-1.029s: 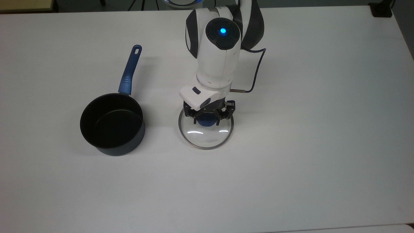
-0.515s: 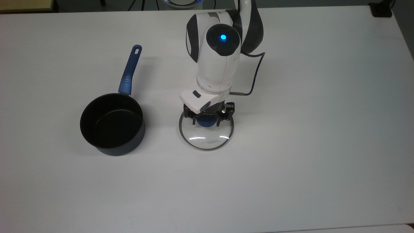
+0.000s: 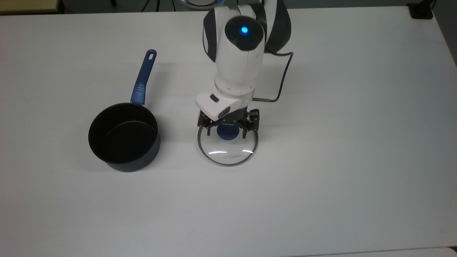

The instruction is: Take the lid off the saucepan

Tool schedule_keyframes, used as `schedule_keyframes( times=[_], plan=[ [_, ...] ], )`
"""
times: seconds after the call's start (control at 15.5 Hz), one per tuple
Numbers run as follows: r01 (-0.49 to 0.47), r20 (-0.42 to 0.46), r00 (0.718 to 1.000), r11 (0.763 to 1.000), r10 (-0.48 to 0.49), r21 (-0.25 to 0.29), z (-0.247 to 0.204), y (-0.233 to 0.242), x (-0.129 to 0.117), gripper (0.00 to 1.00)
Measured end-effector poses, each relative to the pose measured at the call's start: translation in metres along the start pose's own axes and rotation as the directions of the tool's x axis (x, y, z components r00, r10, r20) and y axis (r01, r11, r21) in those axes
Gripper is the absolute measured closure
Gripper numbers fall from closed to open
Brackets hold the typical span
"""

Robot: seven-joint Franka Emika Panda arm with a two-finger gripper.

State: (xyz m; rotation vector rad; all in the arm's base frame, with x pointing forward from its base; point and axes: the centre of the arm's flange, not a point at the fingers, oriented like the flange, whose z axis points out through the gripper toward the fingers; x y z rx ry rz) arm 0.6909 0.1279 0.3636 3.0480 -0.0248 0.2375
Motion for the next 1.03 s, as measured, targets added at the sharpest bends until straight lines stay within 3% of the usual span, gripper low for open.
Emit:
schedule_keyframes(
  times=[0.32,0.71,1.03],
  plan=[
    [-0.055,0.072,0.996,0.998,0.056,-0.017,-0.071,0.042,-0.01,0.0],
    [-0.094,0.162,0.982,0.995,0.096,-0.02,-0.171,0.125,-0.045,0.0],
    [-0.068,0.2,0.977,0.998,0.069,-0.01,-0.188,0.151,-0.061,0.0]
  ],
)
